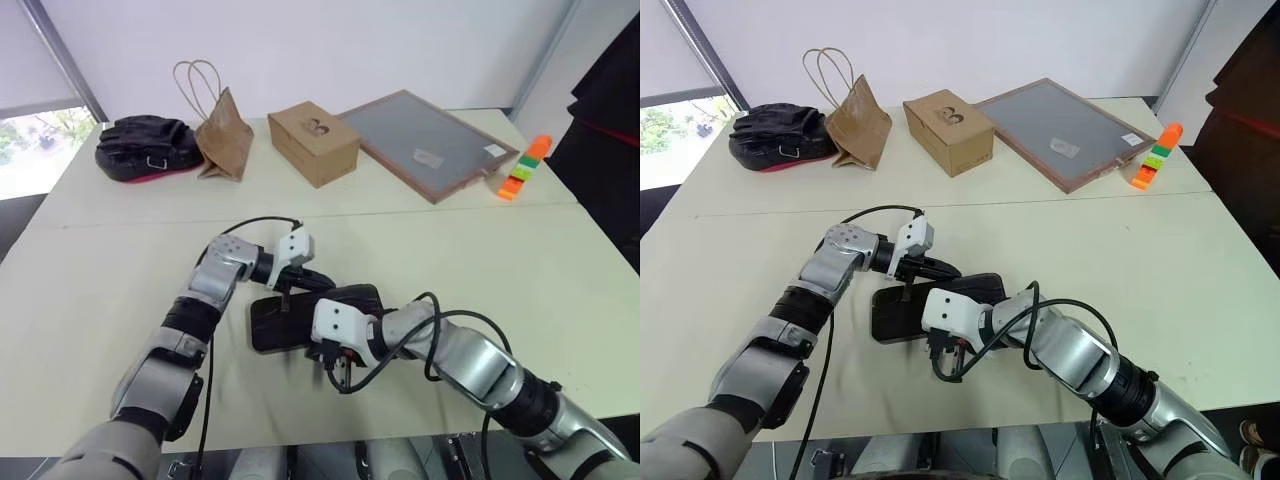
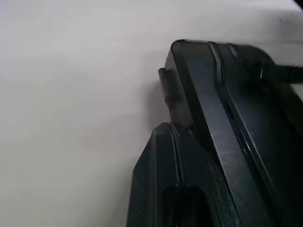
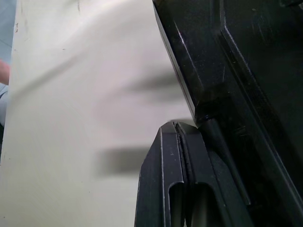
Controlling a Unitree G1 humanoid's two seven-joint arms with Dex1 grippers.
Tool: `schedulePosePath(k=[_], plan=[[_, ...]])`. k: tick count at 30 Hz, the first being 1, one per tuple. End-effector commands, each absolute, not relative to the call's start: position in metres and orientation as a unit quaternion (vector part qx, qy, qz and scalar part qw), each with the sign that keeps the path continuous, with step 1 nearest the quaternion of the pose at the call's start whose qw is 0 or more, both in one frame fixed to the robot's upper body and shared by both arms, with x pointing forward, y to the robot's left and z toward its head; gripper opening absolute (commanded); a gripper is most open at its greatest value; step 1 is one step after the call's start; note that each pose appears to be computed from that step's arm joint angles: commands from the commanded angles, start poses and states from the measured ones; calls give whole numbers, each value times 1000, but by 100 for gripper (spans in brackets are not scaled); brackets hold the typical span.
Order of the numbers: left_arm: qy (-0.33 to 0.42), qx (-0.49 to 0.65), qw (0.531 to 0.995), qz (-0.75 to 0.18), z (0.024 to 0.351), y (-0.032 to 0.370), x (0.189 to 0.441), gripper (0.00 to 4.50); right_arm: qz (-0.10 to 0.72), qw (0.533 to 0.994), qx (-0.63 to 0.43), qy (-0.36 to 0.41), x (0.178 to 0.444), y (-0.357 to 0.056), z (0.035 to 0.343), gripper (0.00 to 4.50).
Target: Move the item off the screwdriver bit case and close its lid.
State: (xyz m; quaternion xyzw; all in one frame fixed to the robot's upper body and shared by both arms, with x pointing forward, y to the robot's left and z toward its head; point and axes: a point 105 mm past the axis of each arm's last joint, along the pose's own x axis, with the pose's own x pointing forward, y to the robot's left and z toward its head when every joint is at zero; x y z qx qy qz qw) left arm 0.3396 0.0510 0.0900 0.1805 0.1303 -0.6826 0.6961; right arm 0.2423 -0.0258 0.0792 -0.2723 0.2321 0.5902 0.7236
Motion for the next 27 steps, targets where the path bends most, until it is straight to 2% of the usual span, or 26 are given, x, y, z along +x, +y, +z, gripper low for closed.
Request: schedulePosePath(k=[1,9,18,21,24,27], plan=[[205,173,588,-763,35,31,293,0,414,812,-391,130,310,-65,135,5],[200,179,581,-769,28,23,294,0,418,781,-453,105,310,-60,132,5],[170,174,557,-794,34,11,280,0,422,763,-478,109,317,-60,116,5],[153,199,571,-781,32,10,285,0,457,772,-420,135,303,-57,116,5],[128,212,614,-749,39,8,304,0,519,777,-310,176,275,-54,123,5],[111,210,637,-733,48,7,317,0,550,768,-259,201,254,-59,129,5]])
